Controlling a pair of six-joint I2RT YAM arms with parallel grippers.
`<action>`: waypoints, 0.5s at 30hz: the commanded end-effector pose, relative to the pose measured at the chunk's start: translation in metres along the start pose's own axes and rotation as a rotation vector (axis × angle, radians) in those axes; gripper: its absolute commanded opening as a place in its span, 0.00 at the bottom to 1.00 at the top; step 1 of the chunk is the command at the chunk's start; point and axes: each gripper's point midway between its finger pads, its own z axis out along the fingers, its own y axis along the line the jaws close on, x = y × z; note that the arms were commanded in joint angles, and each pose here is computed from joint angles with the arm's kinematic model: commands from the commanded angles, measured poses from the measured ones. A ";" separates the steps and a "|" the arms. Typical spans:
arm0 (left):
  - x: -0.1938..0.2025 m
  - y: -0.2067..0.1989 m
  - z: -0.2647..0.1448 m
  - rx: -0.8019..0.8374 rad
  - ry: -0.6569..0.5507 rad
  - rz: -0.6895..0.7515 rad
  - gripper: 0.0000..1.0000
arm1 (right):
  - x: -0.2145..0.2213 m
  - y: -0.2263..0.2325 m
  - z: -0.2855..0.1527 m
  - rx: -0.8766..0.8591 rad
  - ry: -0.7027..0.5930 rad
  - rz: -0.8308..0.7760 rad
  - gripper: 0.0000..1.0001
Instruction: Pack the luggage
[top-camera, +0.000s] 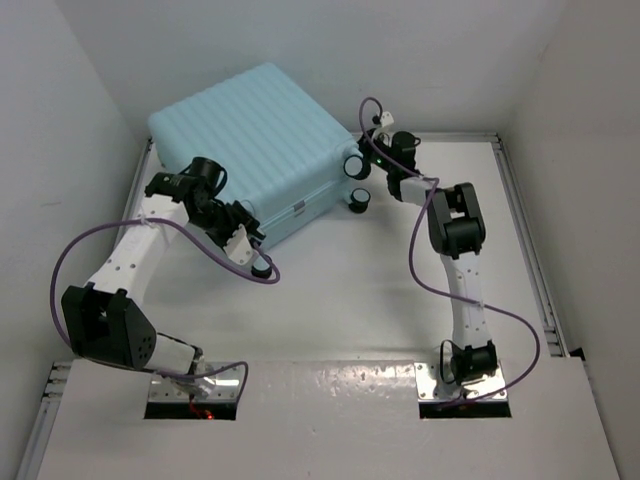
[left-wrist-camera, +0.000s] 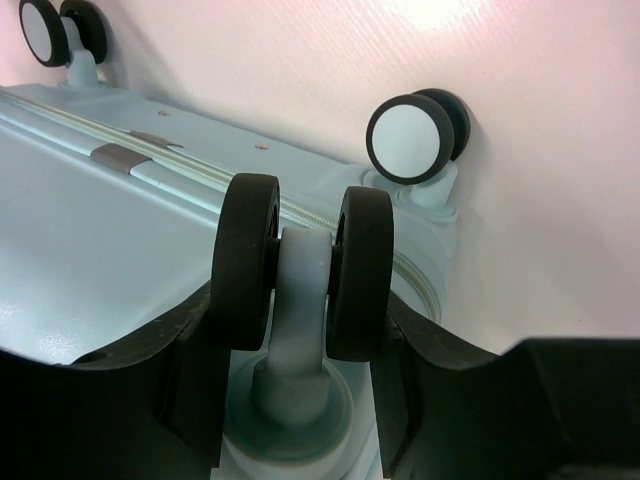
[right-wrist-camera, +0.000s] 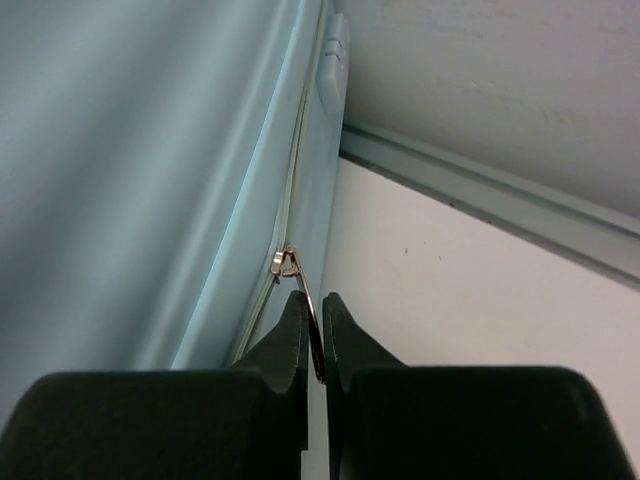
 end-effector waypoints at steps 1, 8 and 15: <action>0.156 -0.029 0.021 0.177 0.411 0.075 0.00 | -0.048 -0.117 -0.007 0.363 -0.201 0.000 0.00; 0.158 -0.015 0.027 0.105 0.402 0.105 0.00 | -0.020 -0.089 0.061 0.274 -0.230 0.080 0.00; 0.150 0.021 0.017 -0.053 0.388 0.162 0.00 | -0.003 -0.041 0.102 0.283 -0.297 0.083 0.00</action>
